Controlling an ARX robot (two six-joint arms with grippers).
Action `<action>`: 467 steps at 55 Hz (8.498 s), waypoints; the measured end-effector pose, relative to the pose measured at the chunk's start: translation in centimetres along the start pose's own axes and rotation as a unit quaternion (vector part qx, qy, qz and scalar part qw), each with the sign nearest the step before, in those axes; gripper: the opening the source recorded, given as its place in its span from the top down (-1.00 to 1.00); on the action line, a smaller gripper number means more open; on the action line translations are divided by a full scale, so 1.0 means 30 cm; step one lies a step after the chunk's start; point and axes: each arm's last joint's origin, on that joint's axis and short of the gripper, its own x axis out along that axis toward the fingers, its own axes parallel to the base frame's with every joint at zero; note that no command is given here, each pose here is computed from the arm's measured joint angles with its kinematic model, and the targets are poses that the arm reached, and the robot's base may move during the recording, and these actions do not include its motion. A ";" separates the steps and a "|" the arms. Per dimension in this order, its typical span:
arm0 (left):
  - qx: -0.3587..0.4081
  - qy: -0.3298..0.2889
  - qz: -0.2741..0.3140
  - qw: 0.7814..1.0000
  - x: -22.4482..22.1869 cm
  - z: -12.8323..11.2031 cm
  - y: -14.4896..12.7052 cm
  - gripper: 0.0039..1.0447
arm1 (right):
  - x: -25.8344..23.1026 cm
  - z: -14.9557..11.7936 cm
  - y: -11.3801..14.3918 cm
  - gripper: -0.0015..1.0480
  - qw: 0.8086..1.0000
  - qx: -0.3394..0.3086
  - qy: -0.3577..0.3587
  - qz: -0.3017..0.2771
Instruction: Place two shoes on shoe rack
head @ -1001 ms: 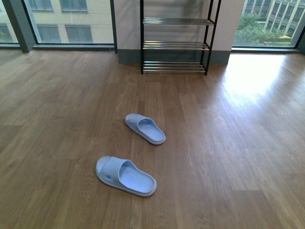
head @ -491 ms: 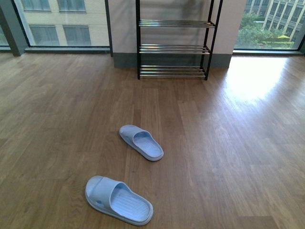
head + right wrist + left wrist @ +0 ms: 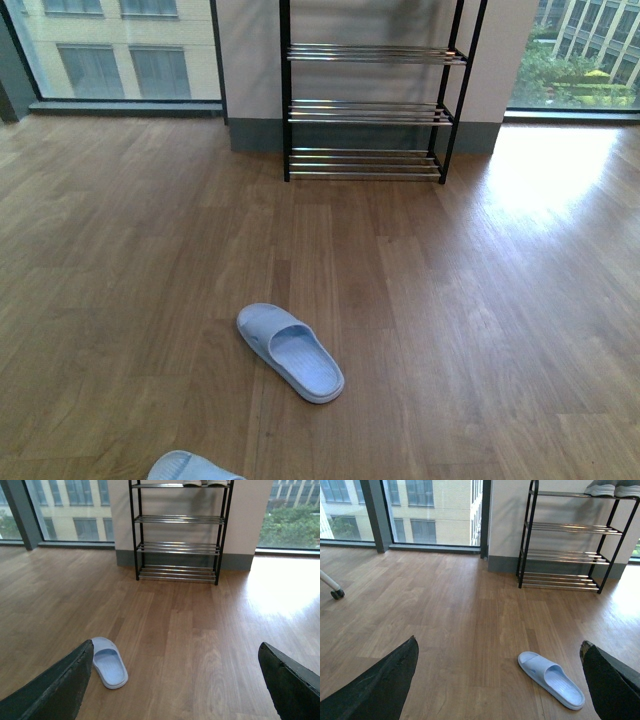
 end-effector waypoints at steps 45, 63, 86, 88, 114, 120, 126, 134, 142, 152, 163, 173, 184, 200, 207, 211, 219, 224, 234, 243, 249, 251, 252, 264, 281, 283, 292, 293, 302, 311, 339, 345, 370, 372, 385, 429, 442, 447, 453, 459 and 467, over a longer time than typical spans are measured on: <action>-0.419 0.202 0.079 0.881 0.149 -0.083 -0.096 -0.83 | 0.000 0.000 0.000 -0.82 1.000 0.000 0.000 -0.001; -0.409 0.366 0.145 0.823 0.463 -0.311 -0.268 -0.83 | 0.000 0.000 0.000 -0.82 1.000 0.000 0.000 0.000; -0.245 0.514 0.280 0.773 0.714 -0.713 -0.276 -0.83 | 0.000 0.000 0.000 -0.82 1.000 0.000 0.000 0.000; -0.240 0.519 0.275 0.772 0.727 -0.736 -0.279 -0.83 | 0.000 0.000 0.000 -0.82 1.000 0.000 0.000 0.000; -0.161 0.566 0.257 0.766 0.812 -0.978 -0.314 -0.83 | 0.000 0.000 0.000 -0.82 1.000 0.000 0.000 0.000; -0.139 0.567 0.257 0.770 0.832 -1.008 -0.329 -0.83 | 0.000 0.000 0.000 -0.82 1.000 0.000 0.000 0.000; -0.134 0.571 0.247 0.772 0.845 -1.046 -0.342 -0.83 | 0.000 0.000 0.000 -0.82 1.000 0.000 0.000 0.000; -0.111 0.571 0.248 0.775 0.845 -1.084 -0.349 -0.83 | 0.000 0.000 0.000 -0.82 1.000 0.000 0.000 0.000; -0.060 0.563 0.253 0.784 0.847 -1.117 -0.338 -0.83 | 0.000 0.000 0.000 -0.82 1.000 0.000 0.000 0.000; -0.024 0.557 0.253 0.790 0.853 -1.149 -0.303 -0.83 | 0.000 0.000 0.000 -0.82 1.000 0.000 0.000 -0.001; 0.011 0.558 0.266 0.786 0.848 -1.175 -0.290 -0.44 | 0.000 0.000 0.000 -0.82 1.000 0.000 0.000 -0.001; 0.019 0.541 0.284 0.791 0.850 -1.168 -0.276 0.34 | 0.000 0.000 0.000 -0.82 1.000 0.000 0.000 -0.001; -0.026 0.516 0.287 0.806 0.861 -1.033 -0.269 0.97 | 0.000 0.000 0.000 -0.82 1.000 0.000 0.000 0.000; 0.004 0.355 0.224 0.908 0.842 -0.553 -0.270 0.97 | 0.000 0.000 0.000 -0.82 1.000 0.000 0.000 0.000; 0.080 0.295 0.199 0.931 0.731 -0.357 -0.215 0.97 | 0.000 0.000 0.000 -0.82 1.000 0.000 0.000 0.000; 0.100 0.280 0.195 0.935 0.659 -0.283 -0.183 0.97 | 0.000 0.000 0.000 -0.82 1.000 0.000 0.000 0.000; 0.135 0.240 0.191 0.942 0.514 -0.155 -0.150 0.97 | 0.000 0.000 0.000 -0.82 1.000 0.000 0.000 0.000; 0.148 0.210 0.190 0.948 0.428 -0.083 -0.137 0.97 | 0.000 0.000 0.000 -0.82 1.000 0.000 0.000 0.000; 0.173 0.120 0.197 0.958 0.242 0.062 -0.131 0.97 | 0.000 0.000 0.000 -0.82 1.000 0.000 0.000 0.000; 0.157 0.059 0.200 0.965 0.148 0.143 -0.124 0.97 | 0.000 0.000 0.000 -0.82 1.000 0.000 0.000 0.000; 0.162 0.059 0.201 0.965 0.144 0.143 -0.123 0.97 | 0.000 0.000 0.000 -0.82 1.000 0.000 0.000 0.000; 0.163 0.059 0.199 0.965 0.144 0.143 -0.124 0.97 | 0.000 0.000 0.000 -0.82 1.000 0.000 0.000 -0.001; 0.164 0.059 0.198 0.965 0.144 0.143 -0.124 0.97 | 0.000 0.000 0.000 -0.82 1.000 0.000 0.000 -0.001; 0.165 0.060 0.199 0.964 0.144 0.142 -0.124 0.97 | 0.000 0.000 0.000 -0.82 1.000 0.000 0.000 0.000; 0.166 0.060 0.198 0.964 0.144 0.142 -0.124 0.97 | 0.000 0.000 0.000 -0.82 1.000 0.000 0.000 -0.002; 0.166 0.060 0.198 0.964 0.144 0.142 -0.124 0.97 | 0.000 0.000 0.000 -0.82 1.000 0.000 0.000 -0.002; 0.166 0.060 0.198 0.964 0.144 0.142 -0.124 0.97 | 0.000 0.000 0.000 -0.82 1.000 0.000 0.000 -0.002; 0.166 0.060 0.198 0.964 0.144 0.142 -0.124 0.97 | 0.000 0.000 0.000 -0.82 1.000 0.000 0.000 -0.002; 0.166 0.060 0.199 0.964 0.144 0.142 -0.124 0.97 | 0.000 0.000 0.000 -0.82 1.000 0.000 -0.001 -0.002; 0.166 0.060 0.198 0.964 0.144 0.142 -0.124 0.97 | 0.000 0.000 0.000 -0.82 1.000 0.000 -0.001 -0.002; 0.166 0.060 0.200 0.964 0.144 0.143 -0.123 0.97 | 0.000 0.000 0.000 -0.82 1.000 0.000 0.000 0.001; 0.166 0.060 0.200 0.964 0.144 0.142 -0.123 0.97 | 0.000 0.000 0.000 -0.82 1.000 0.000 0.000 0.002; 0.168 0.061 0.199 0.964 0.145 0.141 -0.124 0.97 | 0.000 0.000 -0.001 -0.82 1.000 0.000 0.000 -0.002; 0.168 0.061 0.198 0.964 0.145 0.141 -0.124 0.97 | 0.000 0.000 -0.001 -0.82 1.000 0.000 0.000 -0.002; 0.168 0.061 0.198 0.964 0.145 0.141 -0.124 0.97 | 0.025 -0.050 0.015 -0.82 0.994 0.063 0.092 0.006; 0.168 0.061 0.199 0.964 0.144 0.142 -0.124 0.97 | 0.531 -0.672 0.126 -0.82 0.905 -0.103 0.411 0.048; 0.168 0.061 0.199 0.964 0.144 0.142 -0.124 0.97 | 0.563 -0.801 0.174 -0.82 0.905 -0.112 0.408 0.052; 0.168 0.061 0.199 0.964 0.144 0.142 -0.124 0.97 | 0.576 -0.857 0.179 -0.82 0.904 -0.102 0.412 0.049; 0.168 0.061 0.198 0.964 0.144 0.141 -0.124 0.97 | 0.592 -0.907 0.180 -0.82 0.908 -0.089 0.409 0.038; 0.168 0.061 0.199 0.964 0.144 0.142 -0.124 0.97 | 0.610 -0.948 0.182 -0.82 0.916 -0.089 0.390 0.031; 0.168 0.061 0.198 0.964 0.144 0.142 -0.124 0.97 | 0.632 -0.985 0.190 -0.82 0.921 -0.085 0.378 0.042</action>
